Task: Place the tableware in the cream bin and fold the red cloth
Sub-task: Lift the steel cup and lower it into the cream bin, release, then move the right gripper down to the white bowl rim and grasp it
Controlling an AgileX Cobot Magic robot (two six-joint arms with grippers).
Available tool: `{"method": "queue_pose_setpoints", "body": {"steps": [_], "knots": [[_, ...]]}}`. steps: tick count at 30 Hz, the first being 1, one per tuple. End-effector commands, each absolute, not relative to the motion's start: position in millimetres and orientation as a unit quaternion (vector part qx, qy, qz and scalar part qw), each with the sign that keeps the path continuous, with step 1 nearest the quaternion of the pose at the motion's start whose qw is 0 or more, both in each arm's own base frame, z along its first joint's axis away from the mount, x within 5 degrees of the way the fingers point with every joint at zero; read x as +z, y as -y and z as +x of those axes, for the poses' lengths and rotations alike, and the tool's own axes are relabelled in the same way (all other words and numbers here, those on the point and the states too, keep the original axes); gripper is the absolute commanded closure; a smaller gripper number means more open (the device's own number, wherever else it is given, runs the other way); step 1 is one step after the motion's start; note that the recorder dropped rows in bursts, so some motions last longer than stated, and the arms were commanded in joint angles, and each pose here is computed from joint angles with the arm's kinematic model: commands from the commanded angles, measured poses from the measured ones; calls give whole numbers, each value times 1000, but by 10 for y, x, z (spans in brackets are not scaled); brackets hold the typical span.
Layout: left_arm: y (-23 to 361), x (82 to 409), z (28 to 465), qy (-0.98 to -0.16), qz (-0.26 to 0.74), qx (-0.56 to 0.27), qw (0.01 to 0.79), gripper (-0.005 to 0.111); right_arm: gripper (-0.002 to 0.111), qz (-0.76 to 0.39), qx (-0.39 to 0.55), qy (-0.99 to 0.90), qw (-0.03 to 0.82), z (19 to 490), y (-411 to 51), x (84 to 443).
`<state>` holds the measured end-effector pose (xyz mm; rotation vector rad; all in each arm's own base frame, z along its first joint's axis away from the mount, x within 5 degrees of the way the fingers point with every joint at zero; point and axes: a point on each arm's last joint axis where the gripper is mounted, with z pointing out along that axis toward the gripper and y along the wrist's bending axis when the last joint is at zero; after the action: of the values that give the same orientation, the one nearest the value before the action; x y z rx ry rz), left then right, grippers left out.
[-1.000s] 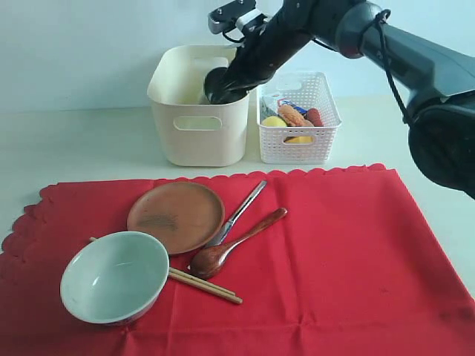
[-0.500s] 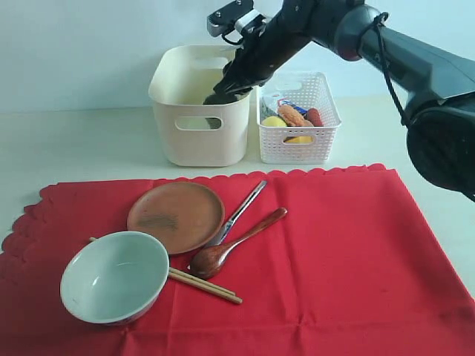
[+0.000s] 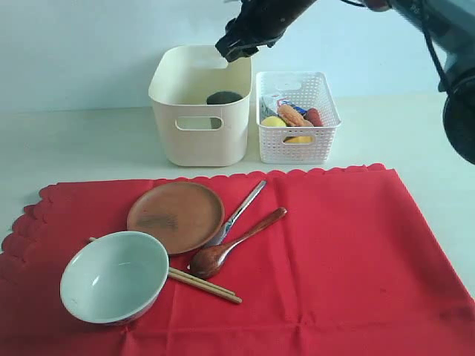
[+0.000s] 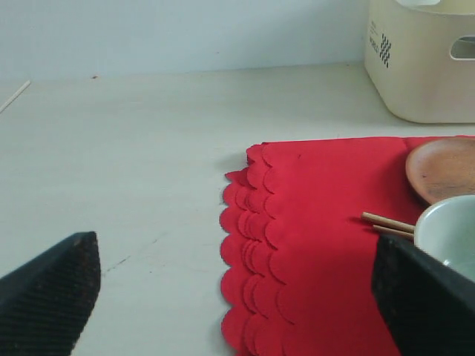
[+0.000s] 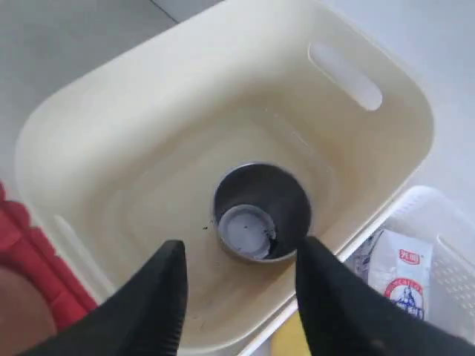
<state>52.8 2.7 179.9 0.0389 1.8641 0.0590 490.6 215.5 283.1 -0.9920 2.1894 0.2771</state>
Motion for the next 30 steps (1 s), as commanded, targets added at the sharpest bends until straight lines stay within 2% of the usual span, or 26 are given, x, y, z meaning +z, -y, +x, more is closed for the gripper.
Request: {"method": "queue_pose_setpoints", "body": {"steps": [1, 6, 11, 18, 21, 25, 30], "knots": [[-28, 1801, 529, -799, 17, 27, 601, 13, 62, -391, 150, -852, 316, 4694, -2156, 3075], [-28, 1801, 529, -799, 17, 27, 601, 13, 62, -379, 190, -856, 295, 4590, -2181, 3170], [-28, 1801, 529, -799, 17, 27, 601, 13, 62, -360, 216, -864, 278, 4556, -2250, 3115], [-28, 1801, 529, -799, 17, 27, 601, 13, 62, -379, 246, -858, 245, 4361, -2542, 3026], [-28, 1801, 529, -799, 17, 27, 601, 13, 62, -411, 248, -849, 219, 4135, -2719, 2987], [-28, 1801, 529, -799, 17, 27, 601, 13, 62, -458, 246, -836, 172, 3801, -2927, 2833], [-28, 1801, 529, -799, 17, 27, 601, 13, 62, -492, 220, -836, 103, 3501, -3130, 2410]]}}
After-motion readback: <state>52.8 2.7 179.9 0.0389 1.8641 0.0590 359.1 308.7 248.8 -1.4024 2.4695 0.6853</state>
